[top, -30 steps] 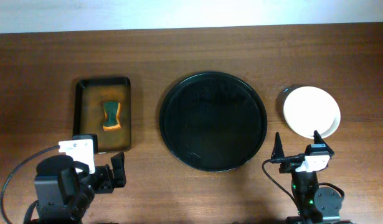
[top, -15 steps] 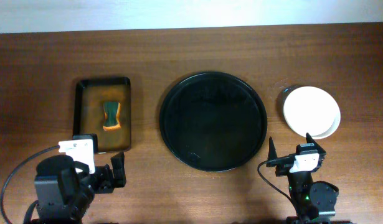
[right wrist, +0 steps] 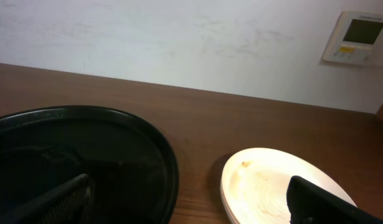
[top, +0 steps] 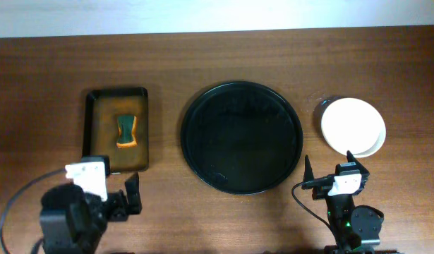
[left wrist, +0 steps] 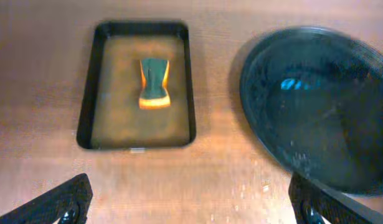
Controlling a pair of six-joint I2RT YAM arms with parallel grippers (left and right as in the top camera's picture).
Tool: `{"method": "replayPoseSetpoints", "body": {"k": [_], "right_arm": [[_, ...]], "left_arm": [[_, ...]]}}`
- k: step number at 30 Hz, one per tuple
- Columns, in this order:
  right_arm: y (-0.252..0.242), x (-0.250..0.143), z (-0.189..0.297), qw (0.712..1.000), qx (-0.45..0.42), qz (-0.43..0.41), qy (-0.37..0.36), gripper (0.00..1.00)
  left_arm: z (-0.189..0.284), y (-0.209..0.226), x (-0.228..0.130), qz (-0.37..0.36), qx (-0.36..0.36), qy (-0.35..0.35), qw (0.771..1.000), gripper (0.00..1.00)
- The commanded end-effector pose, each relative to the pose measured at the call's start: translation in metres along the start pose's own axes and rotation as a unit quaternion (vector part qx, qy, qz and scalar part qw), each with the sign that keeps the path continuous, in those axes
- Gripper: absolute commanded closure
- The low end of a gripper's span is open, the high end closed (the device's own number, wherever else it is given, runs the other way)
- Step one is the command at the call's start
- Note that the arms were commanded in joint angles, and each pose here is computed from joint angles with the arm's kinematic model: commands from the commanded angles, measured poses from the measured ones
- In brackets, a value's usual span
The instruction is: Clean dirty plates on tray and stack at the side
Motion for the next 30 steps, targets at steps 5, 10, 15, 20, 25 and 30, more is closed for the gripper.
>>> {"method": "replayPoseSetpoints", "body": {"k": [5, 10, 15, 20, 25, 30], "right_arm": [[0.001, -0.002, 0.000, 1.000, 0.005, 0.002, -0.002, 0.01], [0.001, -0.002, 0.000, 1.000, 0.005, 0.002, -0.002, 0.01], [0.001, -0.002, 0.000, 1.000, 0.005, 0.002, -0.002, 0.01], [0.001, -0.002, 0.000, 1.000, 0.005, 0.002, -0.002, 0.01], [0.001, -0.002, 0.000, 1.000, 0.005, 0.002, -0.002, 0.01], [0.001, -0.002, 0.000, 1.000, 0.005, 0.002, -0.002, 0.01]], "left_arm": [[-0.056, -0.002, -0.040, -0.025, -0.004, -0.165, 0.986, 0.01], [-0.076, -0.006, -0.034, -0.035, -0.011, -0.312, 0.949, 0.01], [-0.081, -0.007, -0.029, -0.066, 0.003, -0.377, 0.924, 0.01], [-0.102, -0.009, -0.055, -0.071, -0.012, -0.303, 0.950, 0.01], [-0.102, -0.009, -0.055, -0.071, -0.012, -0.302, 0.950, 0.01], [-0.102, -0.009, -0.055, -0.070, -0.012, -0.302, 0.951, 0.01]]}}
Point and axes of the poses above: each gripper's point midway between its finger pads, its own z axis back along the fingers, its own y axis along the line the jaws close on, x = y × z, the point moved 4 cm from there along z, back along the fingers, and after that the axes turned 4 degrees about -z, right-handed, at the moved point
